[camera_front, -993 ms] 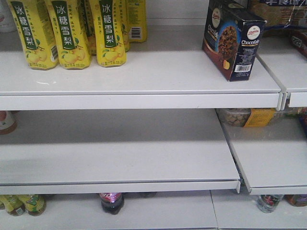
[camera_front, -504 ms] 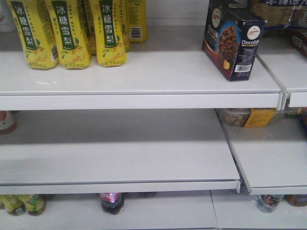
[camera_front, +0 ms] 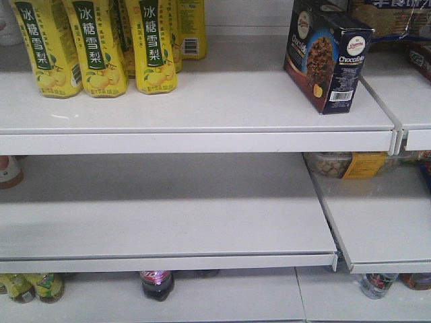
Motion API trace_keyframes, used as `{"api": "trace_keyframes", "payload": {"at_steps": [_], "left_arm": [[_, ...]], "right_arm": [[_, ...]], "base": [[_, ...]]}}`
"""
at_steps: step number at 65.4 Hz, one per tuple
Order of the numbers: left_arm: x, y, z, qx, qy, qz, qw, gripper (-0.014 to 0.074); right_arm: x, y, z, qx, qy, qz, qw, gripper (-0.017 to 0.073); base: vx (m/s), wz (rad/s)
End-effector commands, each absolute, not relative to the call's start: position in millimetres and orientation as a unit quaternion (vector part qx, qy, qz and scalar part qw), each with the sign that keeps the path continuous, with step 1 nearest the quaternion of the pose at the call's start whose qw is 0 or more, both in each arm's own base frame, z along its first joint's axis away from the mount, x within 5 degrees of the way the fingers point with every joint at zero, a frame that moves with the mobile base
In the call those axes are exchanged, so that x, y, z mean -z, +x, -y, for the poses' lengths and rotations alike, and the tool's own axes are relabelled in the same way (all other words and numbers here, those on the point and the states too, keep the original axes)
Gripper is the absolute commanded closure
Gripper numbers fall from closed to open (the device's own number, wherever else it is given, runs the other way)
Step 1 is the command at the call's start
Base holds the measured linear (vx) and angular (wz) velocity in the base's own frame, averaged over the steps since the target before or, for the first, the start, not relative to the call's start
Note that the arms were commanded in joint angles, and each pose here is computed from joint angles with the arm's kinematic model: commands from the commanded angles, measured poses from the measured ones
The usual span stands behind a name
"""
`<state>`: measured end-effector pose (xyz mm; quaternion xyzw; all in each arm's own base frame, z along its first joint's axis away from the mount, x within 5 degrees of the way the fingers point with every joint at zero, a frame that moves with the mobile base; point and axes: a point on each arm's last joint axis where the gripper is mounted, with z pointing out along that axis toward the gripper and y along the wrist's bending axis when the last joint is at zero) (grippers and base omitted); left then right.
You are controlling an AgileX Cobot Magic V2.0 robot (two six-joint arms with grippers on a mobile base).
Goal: Left arm holds basket, right arm returns cookies
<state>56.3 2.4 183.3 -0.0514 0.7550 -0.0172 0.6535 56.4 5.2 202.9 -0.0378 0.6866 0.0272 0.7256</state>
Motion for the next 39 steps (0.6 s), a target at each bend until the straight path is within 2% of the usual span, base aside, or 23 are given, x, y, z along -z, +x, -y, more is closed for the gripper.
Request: {"api": "trace_keyframes", "payload": {"at_steps": [1,39], "left_arm": [[-204.1,54.6,-2.4,0.006,-0.035,-0.704,0.709,0.0596],[-204.1,54.6,-2.4,0.006,-0.035,-0.704,0.709,0.0596]], "right_arm": [[-203.3,55.8,-5.2,-0.026,-0.038,-0.664,0.747,0.0565],[-203.3,55.8,-5.2,-0.026,-0.038,-0.664,0.747,0.0565]], "base": [[0.0,0.0],[0.0,0.0]]}}
